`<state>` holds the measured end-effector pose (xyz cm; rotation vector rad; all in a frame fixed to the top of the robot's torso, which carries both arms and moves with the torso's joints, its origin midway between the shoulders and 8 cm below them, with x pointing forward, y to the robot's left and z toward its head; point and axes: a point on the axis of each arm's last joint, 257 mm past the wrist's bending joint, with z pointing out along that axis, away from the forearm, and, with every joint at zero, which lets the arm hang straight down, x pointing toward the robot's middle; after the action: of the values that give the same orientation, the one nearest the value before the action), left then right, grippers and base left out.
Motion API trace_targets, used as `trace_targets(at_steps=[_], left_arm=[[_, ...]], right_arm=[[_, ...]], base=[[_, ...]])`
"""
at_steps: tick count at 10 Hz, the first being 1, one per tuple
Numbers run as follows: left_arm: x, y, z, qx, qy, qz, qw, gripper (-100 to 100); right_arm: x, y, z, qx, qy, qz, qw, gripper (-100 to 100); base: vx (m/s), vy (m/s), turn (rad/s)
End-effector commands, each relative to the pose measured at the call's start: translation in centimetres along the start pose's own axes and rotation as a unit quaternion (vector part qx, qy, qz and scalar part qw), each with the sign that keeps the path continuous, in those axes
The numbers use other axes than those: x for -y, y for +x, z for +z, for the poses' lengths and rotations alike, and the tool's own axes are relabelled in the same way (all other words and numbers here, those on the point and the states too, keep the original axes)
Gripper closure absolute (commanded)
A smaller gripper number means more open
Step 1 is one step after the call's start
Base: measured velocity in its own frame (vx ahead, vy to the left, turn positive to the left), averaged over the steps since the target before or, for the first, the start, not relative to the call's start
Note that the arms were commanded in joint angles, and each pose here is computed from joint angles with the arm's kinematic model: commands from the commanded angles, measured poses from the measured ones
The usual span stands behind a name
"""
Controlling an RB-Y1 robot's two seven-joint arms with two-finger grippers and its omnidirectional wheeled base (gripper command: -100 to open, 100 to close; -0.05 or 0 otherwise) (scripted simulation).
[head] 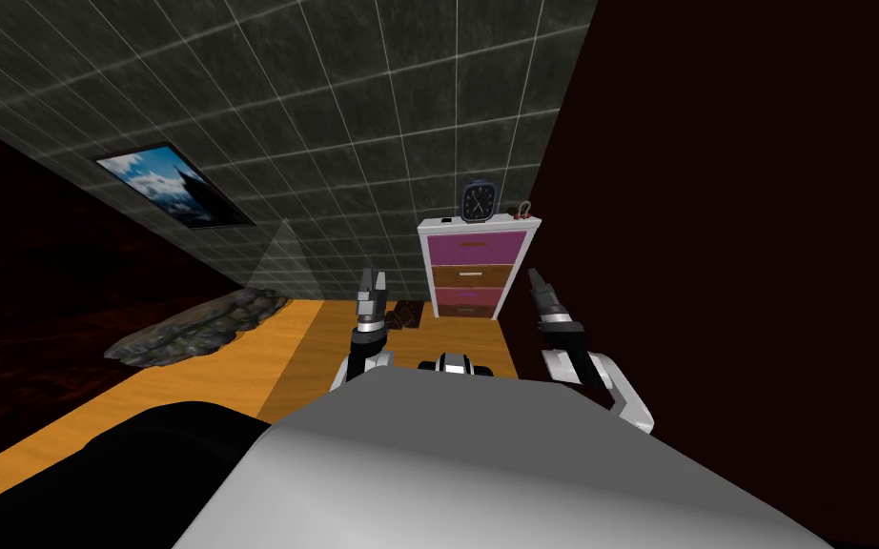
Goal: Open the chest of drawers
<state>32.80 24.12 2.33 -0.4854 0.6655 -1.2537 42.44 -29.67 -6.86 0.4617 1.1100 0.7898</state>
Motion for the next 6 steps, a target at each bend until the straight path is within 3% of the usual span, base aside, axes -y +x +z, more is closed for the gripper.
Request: trace_targets(at_steps=[1,2,3,4,5,6], left_arm=[[0.0,0.0,0.0,0.0,0.0,0.0,1.0,0],[0.0,0.0,0.0,0.0,0.0,0.0,1.0,0],[0.0,0.0,0.0,0.0,0.0,0.0,1.0,0],[0.0,0.0,0.0,0.0,0.0,0.0,1.0,0],[0.0,0.0,0.0,0.0,0.0,0.0,1.0,0],[0.0,0.0,0.0,0.0,0.0,0.0,1.0,0]], right_arm=[[0.9,0.3,0.5,-0.01,0.004,-0.059,0.9982,-100],[1.6,0.6,1.0,-0.019,0.008,-0.103,0.9945,-100],[1.6,0.6,1.0,-0.019,0.008,-0.106,0.9942,-100],[2.3,0.8,1.6,-0.027,0.012,-0.151,0.9881,-100],[2.3,0.8,1.6,-0.027,0.012,-0.153,0.9878,-100],[3.1,1.0,2.1,-0.034,0.016,-0.197,0.9796,-100]], base=[[0.021,0.046,0.019],[0.023,0.058,0.034],[0.018,0.053,0.021],[0.026,0.065,0.044],[0.022,0.054,0.021],[0.019,0.065,0.045]])
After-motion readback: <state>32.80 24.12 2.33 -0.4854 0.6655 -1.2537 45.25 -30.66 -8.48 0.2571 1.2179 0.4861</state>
